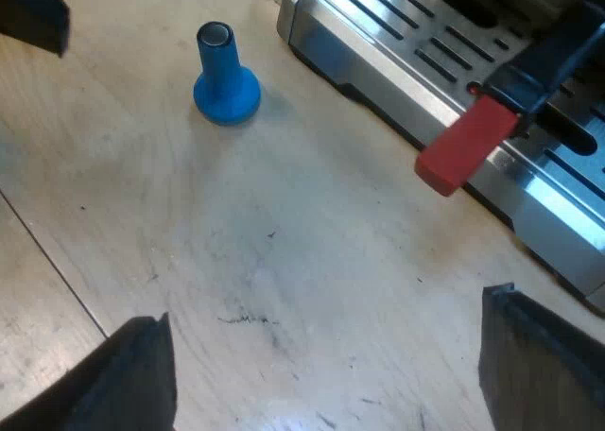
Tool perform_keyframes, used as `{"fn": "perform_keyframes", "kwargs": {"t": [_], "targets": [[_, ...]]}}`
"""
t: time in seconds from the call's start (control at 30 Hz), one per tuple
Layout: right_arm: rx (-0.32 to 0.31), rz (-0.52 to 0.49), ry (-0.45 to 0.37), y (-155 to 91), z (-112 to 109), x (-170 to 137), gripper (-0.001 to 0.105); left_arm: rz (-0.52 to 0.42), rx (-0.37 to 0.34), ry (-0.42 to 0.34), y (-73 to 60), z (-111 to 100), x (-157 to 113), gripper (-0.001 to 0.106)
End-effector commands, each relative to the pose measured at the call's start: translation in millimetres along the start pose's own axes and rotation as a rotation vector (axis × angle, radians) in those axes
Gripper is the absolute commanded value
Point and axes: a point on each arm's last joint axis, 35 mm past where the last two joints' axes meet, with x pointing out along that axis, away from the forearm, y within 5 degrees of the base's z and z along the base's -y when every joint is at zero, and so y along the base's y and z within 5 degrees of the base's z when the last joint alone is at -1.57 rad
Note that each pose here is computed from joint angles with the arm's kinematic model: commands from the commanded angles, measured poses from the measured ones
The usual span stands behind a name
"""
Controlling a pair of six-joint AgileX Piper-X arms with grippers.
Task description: Grind coffee beans and then tamp
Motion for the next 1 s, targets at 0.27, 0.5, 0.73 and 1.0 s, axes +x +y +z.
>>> {"fn": "perform_keyframes", "kwargs": {"t": [0.27,0.5,0.73,1.0], "targets": [[0.159,-0.124,-0.082,19.3,-9.2,26.6,0.069,-0.019,-0.025,0.023,3.9,-20.3,13.7,0.071],[0.202,-0.148,-0.15,28.7,-23.6,45.3,0.069,-0.049,-0.031,-0.048,6.0,-23.3,21.1,0.071],[0.24,-0.221,-0.205,33.0,-40.1,60.7,0.069,-0.05,-0.038,-0.035,6.6,-28.1,23.3,0.071],[0.223,-0.261,-0.181,44.9,-47.5,86.3,0.046,-0.056,-0.038,-0.034,6.4,-28.3,23.3,0.071]]}}
